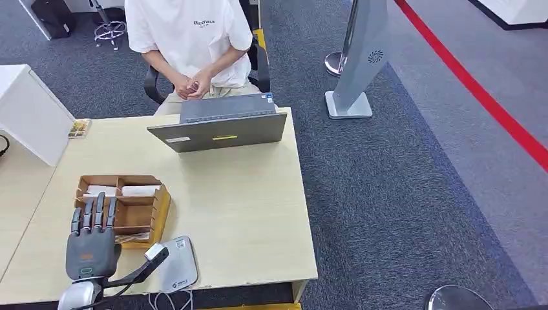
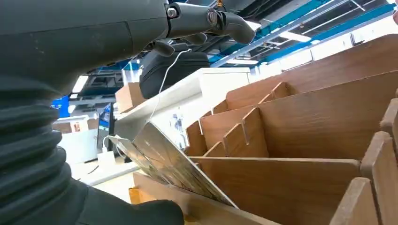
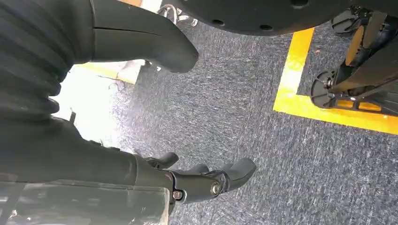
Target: Pass the card to the sensor for recognition and then transmit it.
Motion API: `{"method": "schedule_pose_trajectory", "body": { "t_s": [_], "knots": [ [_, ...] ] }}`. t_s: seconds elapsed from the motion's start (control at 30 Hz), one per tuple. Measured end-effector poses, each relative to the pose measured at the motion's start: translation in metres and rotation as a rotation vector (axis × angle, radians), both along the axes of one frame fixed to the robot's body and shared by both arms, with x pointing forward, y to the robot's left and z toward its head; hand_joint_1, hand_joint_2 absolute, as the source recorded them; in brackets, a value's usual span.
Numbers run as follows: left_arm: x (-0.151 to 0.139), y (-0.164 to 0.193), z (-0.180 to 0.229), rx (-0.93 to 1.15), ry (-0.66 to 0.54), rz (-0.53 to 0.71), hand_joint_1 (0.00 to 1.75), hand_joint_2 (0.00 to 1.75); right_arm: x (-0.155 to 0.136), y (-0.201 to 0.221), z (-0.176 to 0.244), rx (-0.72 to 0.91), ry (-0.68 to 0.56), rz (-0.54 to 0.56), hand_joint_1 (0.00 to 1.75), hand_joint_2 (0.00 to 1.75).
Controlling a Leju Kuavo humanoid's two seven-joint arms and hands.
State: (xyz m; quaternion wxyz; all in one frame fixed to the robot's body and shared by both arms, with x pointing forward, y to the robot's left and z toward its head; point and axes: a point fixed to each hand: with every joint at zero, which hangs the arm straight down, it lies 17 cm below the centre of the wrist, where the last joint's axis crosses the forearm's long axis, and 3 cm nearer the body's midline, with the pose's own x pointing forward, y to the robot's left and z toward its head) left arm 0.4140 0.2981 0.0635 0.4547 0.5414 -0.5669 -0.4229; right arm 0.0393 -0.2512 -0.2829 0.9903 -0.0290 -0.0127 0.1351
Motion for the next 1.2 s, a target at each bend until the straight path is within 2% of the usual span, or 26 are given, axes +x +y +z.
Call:
{"method": "schedule_pose_trajectory", "body": {
  "t_s": [1.07,1.1,1.2],
  "knots": [
    [0.005,-0.020,0.004,0.002,-0.022,-0.064,0.00,1.75,0.004,-0.001,0.000,-0.001,-0.012,0.013,0.00,1.75],
    [0.005,-0.020,0.004,0.003,-0.022,-0.065,1.75,1.75,0.004,-0.001,0.000,-0.001,-0.012,0.013,0.00,1.75],
    [0.004,-0.020,0.001,-0.001,-0.018,-0.065,1.75,1.75,0.004,-0.001,0.000,-0.001,-0.011,0.012,0.00,1.75]
  ]
}}
